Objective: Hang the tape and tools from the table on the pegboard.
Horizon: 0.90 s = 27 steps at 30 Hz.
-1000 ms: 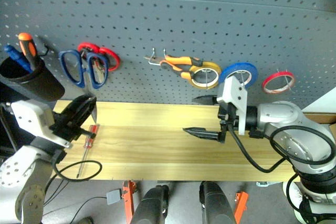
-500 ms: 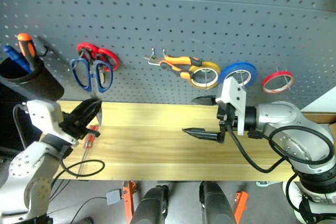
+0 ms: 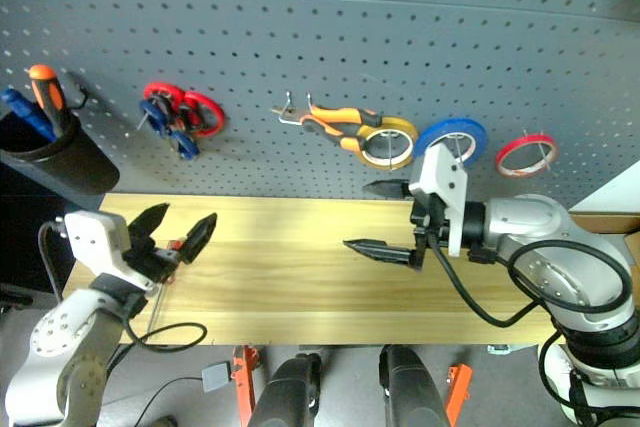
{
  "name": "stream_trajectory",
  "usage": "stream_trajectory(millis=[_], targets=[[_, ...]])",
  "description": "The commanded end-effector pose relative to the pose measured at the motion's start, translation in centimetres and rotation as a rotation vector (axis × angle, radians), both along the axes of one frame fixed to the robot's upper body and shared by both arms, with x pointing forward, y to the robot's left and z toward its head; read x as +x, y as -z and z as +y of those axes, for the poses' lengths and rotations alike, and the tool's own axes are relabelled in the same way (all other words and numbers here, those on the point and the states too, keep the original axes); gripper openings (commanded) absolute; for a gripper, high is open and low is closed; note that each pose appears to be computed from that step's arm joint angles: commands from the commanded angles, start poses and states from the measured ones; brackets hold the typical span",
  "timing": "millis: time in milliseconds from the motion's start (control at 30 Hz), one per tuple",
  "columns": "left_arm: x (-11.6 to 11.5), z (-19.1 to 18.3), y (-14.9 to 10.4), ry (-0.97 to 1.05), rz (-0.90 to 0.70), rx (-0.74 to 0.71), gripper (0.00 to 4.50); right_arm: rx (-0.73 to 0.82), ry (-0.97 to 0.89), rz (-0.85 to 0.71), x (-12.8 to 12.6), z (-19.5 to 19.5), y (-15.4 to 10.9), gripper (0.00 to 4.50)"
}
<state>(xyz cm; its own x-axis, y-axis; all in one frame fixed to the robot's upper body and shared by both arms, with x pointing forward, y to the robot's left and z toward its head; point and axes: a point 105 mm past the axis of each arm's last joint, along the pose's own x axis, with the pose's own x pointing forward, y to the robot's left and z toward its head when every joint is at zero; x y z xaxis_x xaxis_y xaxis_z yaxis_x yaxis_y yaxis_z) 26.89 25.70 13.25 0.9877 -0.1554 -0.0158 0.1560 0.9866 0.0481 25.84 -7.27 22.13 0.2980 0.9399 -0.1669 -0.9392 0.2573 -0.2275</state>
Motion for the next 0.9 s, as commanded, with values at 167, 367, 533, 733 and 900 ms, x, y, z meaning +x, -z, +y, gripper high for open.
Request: stream_trajectory(millis=[167, 367, 533, 733, 900], targets=[[-3.1, 4.8, 7.5, -0.249, 0.465, 0.128, 4.47, 0.009, -0.036, 0.002, -1.0, 0.5, -0.1, 4.50], [-0.1, 6.2, 7.8, -0.231, 0.583, 0.166, 4.47, -0.027, -0.041, 0.099, -1.7, 1.6, 1.4, 4.50], [3.3, 6.5, 7.8, -0.219, 0.615, 0.143, 4.47, -0.040, -0.043, 0.129, -1.9, 2.6, 1.6, 4.50], [4.9, 7.8, 8.6, -0.232, 0.675, 0.096, 4.47, -0.050, -0.022, 0.133, -1.6, 2.9, 1.2, 4.50], [6.1, 9.2, 6.8, -0.251, 0.605, 0.108, 4.47, -0.054, -0.006, 0.142, -1.6, 2.6, 1.5, 4.50]])
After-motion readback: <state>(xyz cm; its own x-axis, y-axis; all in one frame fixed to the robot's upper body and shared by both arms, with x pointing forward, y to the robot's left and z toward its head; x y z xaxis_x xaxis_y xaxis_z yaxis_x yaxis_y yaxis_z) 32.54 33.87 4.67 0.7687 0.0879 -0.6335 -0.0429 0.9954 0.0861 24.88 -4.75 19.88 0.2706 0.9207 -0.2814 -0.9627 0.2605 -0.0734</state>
